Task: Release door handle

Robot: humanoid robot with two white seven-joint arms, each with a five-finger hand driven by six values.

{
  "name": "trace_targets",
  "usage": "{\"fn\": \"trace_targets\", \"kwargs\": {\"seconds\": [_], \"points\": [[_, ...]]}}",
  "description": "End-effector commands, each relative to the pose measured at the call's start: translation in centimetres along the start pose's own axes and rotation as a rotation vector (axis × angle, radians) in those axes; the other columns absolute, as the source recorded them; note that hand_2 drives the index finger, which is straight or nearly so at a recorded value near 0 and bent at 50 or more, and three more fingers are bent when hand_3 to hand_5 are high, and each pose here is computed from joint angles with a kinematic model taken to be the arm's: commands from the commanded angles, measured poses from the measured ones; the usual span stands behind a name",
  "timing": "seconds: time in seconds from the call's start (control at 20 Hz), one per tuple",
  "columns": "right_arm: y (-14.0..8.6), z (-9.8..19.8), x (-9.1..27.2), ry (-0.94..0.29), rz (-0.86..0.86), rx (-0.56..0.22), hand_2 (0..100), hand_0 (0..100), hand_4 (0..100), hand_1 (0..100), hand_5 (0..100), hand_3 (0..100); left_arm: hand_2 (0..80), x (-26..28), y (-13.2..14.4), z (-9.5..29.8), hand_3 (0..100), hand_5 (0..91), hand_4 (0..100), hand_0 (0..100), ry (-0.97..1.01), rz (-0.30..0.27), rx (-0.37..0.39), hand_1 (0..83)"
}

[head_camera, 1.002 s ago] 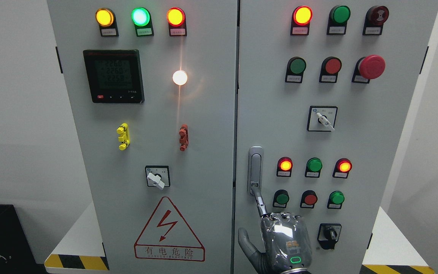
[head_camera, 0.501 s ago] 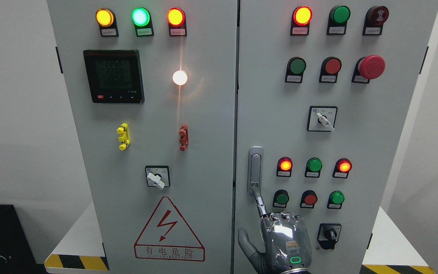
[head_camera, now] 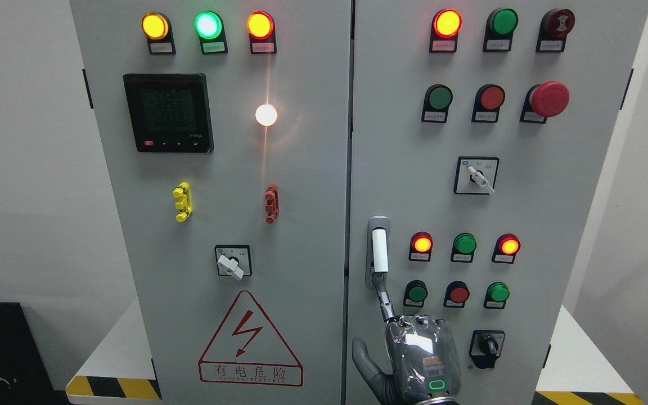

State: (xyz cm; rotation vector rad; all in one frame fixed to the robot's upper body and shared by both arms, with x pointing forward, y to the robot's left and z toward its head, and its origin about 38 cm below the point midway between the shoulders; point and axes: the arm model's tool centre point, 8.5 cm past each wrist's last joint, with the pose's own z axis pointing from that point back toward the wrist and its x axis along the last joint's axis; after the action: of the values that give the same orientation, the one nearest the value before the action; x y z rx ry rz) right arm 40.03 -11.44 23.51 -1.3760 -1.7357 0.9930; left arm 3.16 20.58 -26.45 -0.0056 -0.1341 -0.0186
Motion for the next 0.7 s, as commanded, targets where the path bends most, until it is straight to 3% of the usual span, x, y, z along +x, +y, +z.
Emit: {"fn": "trace_targets", "kwargs": {"seconds": [0.0, 0.65], "points": [[0.27, 0.06, -0.07, 0.003, 0.001, 0.008, 8, 49, 99, 27, 100, 100, 0.0, -1.07, -0.02, 0.1, 0, 0.0, 0, 12, 0.016, 0.002, 0.0, 55.6], [0.57, 0.45, -0.09, 0.012, -0.001, 0.019, 8, 49, 99, 27, 100, 100, 0.0, -1.07, -0.02, 0.1, 0, 0.0, 0, 12, 0.016, 0.002, 0.0, 55.6]]}}
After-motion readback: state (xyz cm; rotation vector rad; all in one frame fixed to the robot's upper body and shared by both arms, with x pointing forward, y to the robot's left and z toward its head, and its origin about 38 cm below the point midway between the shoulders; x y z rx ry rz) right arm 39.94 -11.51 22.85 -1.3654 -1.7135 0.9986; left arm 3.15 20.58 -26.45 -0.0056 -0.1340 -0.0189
